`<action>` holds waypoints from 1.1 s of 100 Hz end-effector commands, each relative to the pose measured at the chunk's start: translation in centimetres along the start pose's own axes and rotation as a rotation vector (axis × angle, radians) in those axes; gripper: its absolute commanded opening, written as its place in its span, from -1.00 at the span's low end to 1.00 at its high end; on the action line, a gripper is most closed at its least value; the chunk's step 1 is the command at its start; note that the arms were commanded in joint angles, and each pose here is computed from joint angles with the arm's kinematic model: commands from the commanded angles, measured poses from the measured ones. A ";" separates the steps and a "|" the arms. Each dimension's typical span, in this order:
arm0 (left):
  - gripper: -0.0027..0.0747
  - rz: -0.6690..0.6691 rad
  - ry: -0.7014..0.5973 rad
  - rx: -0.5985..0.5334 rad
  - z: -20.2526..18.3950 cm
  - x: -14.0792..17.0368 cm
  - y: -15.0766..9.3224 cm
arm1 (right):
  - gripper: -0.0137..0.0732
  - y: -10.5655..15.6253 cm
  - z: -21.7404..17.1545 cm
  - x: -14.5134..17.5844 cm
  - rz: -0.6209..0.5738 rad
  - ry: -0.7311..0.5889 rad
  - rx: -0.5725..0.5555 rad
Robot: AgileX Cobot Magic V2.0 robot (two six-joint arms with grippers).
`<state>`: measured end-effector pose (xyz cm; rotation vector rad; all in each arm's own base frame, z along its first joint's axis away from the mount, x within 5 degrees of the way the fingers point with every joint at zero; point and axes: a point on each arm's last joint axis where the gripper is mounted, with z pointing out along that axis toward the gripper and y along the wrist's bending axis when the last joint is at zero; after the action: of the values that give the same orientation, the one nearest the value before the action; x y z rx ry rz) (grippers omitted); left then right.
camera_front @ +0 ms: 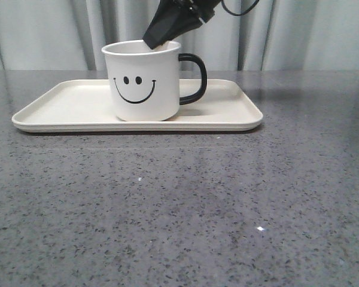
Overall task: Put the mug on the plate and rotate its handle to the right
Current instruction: 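Set the mug down on the tray and open the right gripper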
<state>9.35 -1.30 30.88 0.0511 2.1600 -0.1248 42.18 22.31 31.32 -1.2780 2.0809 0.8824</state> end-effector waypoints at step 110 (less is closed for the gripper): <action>0.16 -0.006 -0.102 0.011 -0.5 -1.4 -0.1 | 0.51 9.2 -13.6 -4.9 -0.117 -0.130 0.281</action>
<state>9.35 -1.30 30.88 0.0511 2.1600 -0.1248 37.84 19.31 40.15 -1.2053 2.0549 0.6237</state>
